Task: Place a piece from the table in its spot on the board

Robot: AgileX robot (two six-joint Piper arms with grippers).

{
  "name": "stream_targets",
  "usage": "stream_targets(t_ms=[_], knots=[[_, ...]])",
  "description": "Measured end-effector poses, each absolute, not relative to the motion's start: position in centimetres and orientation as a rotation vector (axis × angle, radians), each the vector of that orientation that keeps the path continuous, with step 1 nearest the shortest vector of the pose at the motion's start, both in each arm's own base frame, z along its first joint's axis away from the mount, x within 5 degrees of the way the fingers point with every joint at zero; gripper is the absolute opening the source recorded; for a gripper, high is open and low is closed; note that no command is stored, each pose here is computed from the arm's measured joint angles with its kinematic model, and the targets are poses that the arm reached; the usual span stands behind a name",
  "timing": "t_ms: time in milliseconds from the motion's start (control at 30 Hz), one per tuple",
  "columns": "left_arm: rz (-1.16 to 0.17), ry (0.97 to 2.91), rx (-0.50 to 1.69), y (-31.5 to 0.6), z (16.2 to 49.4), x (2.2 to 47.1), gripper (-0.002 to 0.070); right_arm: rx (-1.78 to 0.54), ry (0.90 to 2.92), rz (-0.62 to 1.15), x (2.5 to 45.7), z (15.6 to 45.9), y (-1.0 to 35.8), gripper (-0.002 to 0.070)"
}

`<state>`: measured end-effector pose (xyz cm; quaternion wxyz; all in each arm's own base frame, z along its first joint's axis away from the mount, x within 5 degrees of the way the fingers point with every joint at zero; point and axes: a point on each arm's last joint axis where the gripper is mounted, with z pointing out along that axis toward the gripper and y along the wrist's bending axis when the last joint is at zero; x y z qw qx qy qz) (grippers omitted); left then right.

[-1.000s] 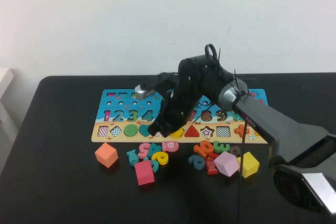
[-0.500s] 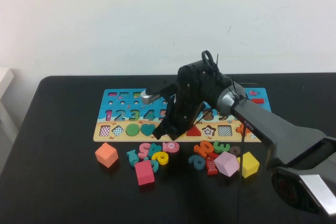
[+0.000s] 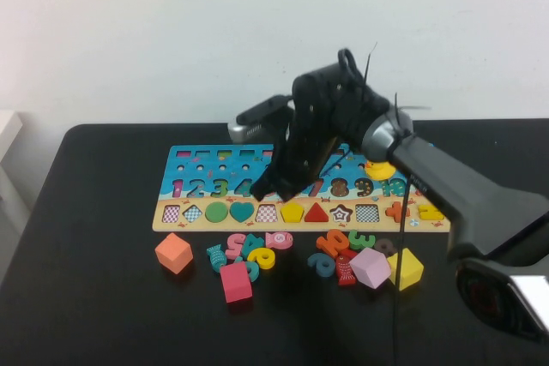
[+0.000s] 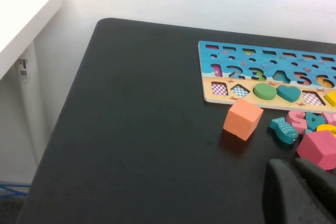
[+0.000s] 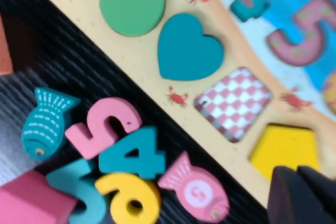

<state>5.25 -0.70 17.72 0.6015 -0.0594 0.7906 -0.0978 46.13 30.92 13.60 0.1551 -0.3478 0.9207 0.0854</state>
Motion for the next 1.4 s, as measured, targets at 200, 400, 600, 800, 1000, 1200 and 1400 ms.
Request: stream_targets(t_ms=[200, 400, 600, 800, 1000, 1200, 1400], knots=[[-0.226, 1.832, -0.138, -0.7, 17.7, 5.3, -0.0001, -1.019, 2.615, 0.165, 45.8, 17.2, 30.1, 0.0019], [-0.226, 1.832, -0.138, -0.7, 17.7, 5.3, -0.0001, -1.057, 2.539, 0.165, 45.4, 20.6, 29.8, 0.0019], [-0.226, 1.832, -0.138, -0.7, 17.7, 5.3, -0.0001, -1.075, 2.345, 0.229, 43.3, 29.7, 29.0, 0.0019], [-0.226, 1.832, -0.138, -0.7, 17.7, 5.3, -0.0001, -1.105, 2.104, 0.415, 38.8, 39.7, 27.7, 0.0019], [-0.226, 1.832, -0.138, -0.7, 17.7, 5.3, -0.0001, -1.08, 1.928, 0.471, 34.4, 47.0, 25.3, 0.0019], [-0.226, 1.832, -0.138, -0.7, 17.7, 5.3, -0.0001, -0.984, 1.845, 0.44, 30.7, 52.0, 22.5, 0.0019], [-0.226, 1.832, -0.138, -0.7, 17.7, 5.3, -0.0003, -0.913, 1.784, 0.204, 28.8, 55.0, 19.2, 0.0019]])
